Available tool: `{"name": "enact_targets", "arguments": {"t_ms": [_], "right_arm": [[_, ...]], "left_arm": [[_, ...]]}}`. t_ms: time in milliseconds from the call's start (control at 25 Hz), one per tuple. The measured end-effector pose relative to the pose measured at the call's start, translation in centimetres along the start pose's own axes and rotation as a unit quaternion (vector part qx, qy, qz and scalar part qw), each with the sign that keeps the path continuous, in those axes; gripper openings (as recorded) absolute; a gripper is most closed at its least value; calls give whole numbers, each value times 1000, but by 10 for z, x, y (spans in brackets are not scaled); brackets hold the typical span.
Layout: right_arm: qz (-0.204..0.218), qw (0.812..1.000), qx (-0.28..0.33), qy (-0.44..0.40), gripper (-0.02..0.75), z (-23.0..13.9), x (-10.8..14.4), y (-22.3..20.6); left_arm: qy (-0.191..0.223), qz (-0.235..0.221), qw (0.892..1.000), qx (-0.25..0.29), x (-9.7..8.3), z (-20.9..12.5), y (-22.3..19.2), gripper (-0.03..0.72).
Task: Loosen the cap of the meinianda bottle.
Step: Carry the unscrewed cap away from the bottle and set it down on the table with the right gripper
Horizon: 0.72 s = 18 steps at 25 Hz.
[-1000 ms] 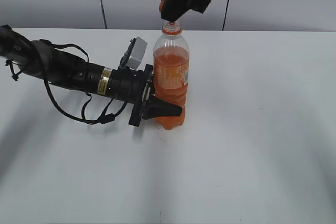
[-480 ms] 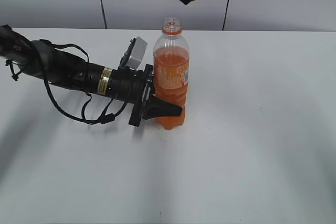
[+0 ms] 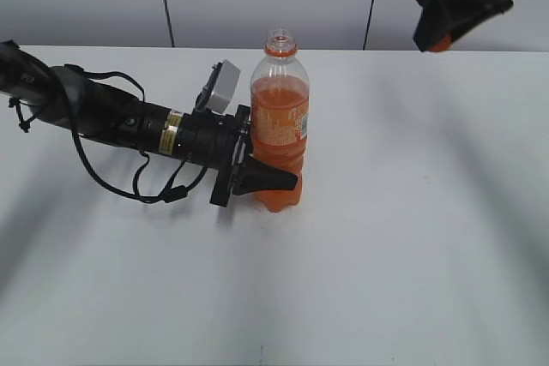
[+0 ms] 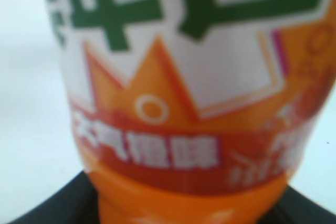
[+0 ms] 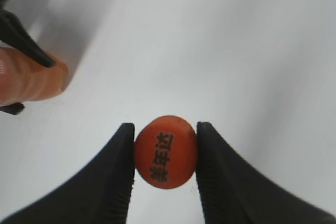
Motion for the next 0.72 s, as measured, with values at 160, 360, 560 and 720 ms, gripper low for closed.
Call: {"name": "enact_targets", "arguments": {"t_ms": [160,360,560,720], "right_arm": [[-9,997,7,-77,269,-32,-36,-25],[-19,987,7,-158,269,-70,-66,-51],[-30,977,24,-208,269,-114,-78,-82],[-41,970,3,-239,269,-131,-79,-98]], "left_arm": [[0,0,1000,0,0,0,0,394],[0,0,1000,0,0,0,0,394],[0,0,1000,0,0,0,0,394],[0,0,1000,0,0,0,0,394]]}}
Point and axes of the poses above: a point on each arm's last joint axis where the gripper is mounted, y pointing back along that axis away from the gripper, x along the wrist's bending axis when the last joint is at zero, z = x × y, the point moved 4 cm from there along -y, pointing out along that axis toward the gripper, and after that the axes turned 1 degree about -y, right-handed, at the moved point
